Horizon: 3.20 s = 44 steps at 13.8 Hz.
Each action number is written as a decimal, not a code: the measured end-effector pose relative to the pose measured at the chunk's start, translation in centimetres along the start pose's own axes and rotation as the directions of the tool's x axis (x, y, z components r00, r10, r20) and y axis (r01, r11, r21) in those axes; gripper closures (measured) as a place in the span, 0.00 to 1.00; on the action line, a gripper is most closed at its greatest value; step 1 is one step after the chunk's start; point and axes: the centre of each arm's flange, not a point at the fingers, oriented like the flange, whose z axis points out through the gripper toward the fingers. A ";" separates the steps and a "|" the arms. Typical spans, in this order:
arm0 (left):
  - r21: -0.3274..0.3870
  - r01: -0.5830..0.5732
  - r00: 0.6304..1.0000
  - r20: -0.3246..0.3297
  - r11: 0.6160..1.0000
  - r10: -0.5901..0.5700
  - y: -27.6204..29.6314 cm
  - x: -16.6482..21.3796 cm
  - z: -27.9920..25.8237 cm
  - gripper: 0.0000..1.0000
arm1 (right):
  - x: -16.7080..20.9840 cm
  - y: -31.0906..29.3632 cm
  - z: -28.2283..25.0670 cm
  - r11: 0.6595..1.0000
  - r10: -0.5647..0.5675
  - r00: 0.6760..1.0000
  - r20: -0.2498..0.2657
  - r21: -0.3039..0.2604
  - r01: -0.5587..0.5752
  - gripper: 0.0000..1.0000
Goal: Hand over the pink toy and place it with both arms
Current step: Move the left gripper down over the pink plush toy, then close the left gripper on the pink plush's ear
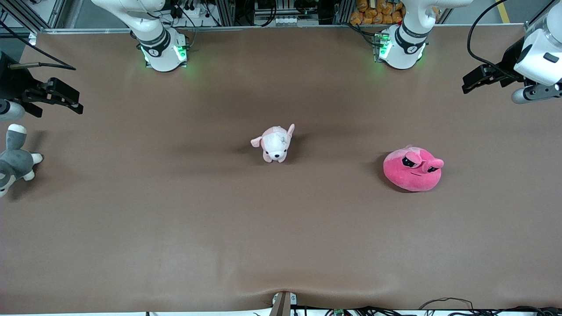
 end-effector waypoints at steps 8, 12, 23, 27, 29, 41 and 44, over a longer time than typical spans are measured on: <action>-0.008 0.237 0.971 -0.015 0.972 -0.237 0.8 1.7 5.6 0.00 | 0.0 0.1 0.1 1.000 0.002 1.000 0.001 0.002 -0.002 0.00; -0.032 0.389 0.920 -0.039 0.921 -0.390 1.2 3.0 10.2 0.00 | 0.0 0.1 0.1 1.000 0.003 1.000 0.002 0.002 -0.003 0.00; -0.060 0.830 0.557 0.121 0.554 -0.821 -1.9 8.8 21.6 0.00 | 0.0 0.2 0.2 1.000 0.004 1.000 0.007 0.003 -0.004 0.00; -0.082 0.912 0.409 0.239 0.401 -0.881 -2.1 10.8 24.4 0.00 | 0.0 0.2 0.2 1.000 0.004 1.000 0.008 0.003 -0.004 0.00; -0.069 0.930 0.365 0.282 0.360 -0.887 -2.9 11.5 25.7 0.00 | 0.0 0.2 0.2 1.000 0.003 1.000 0.008 0.004 -0.003 0.00; -0.052 0.942 0.327 0.352 0.330 -0.877 -1.6 12.7 27.7 0.83 | 0.1 0.8 0.1 1.000 0.015 1.000 0.001 0.004 -0.015 0.00; -0.037 0.939 0.331 0.365 0.341 -0.870 -0.4 12.4 26.5 0.86 | 0.1 1.1 0.1 1.000 0.022 1.000 0.001 0.008 -0.022 0.00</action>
